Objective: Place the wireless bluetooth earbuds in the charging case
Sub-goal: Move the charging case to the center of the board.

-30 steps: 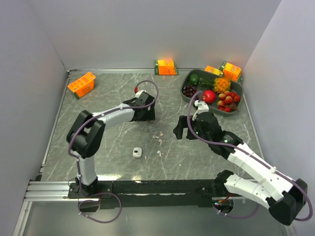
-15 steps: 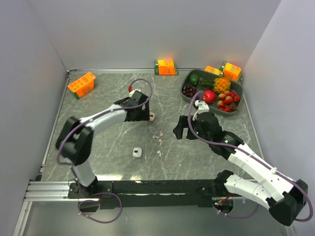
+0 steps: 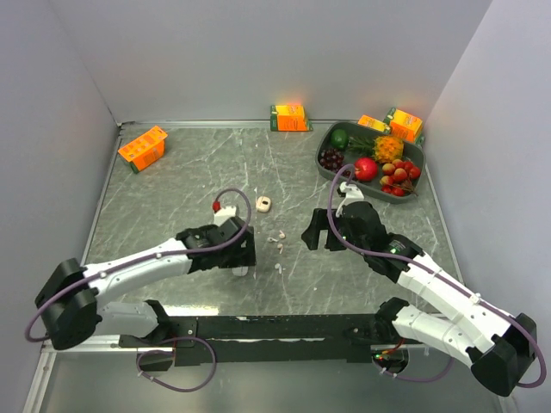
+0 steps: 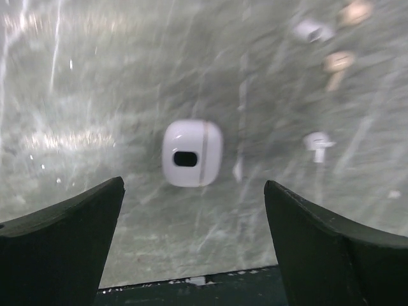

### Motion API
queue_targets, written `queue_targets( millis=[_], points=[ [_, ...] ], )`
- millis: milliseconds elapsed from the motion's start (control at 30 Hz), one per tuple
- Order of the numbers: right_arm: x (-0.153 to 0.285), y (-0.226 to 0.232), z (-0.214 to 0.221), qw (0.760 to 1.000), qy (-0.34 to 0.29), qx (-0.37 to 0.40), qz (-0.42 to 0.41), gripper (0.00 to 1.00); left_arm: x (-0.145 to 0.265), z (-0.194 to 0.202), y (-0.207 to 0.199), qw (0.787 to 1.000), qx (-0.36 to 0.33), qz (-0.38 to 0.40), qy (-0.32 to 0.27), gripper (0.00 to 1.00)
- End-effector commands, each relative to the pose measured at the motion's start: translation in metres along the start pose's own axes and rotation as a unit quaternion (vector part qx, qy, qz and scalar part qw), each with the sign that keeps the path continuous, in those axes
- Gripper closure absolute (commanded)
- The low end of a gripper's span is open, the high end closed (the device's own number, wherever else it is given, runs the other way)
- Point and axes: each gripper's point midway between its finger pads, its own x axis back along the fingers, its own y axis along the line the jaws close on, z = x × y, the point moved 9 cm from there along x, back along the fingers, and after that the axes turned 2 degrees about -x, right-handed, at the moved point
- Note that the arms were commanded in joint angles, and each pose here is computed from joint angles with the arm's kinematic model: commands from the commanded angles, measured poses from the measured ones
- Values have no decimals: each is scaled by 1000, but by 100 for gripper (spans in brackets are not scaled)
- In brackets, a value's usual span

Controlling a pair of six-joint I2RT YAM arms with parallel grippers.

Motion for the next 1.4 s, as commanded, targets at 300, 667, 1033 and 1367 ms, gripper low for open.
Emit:
queue_targets(
  millis=[300, 667, 1033, 1367],
  points=[
    [5, 10, -3, 1000, -12, -16, -24, 0, -44, 27, -4, 994, 80, -69, 35, 6],
    [10, 8, -2, 1000, -13, -12, -21, 0, -65, 32, -12, 986, 127, -98, 48, 26],
    [12, 6, 1, 999, -17, -22, -26, 0, -60, 36, -9, 984, 138, -104, 52, 72],
    [17, 7, 1, 999, -23, -27, -31, 0, -45, 12, -14, 947, 304, -96, -35, 99]
  ],
)
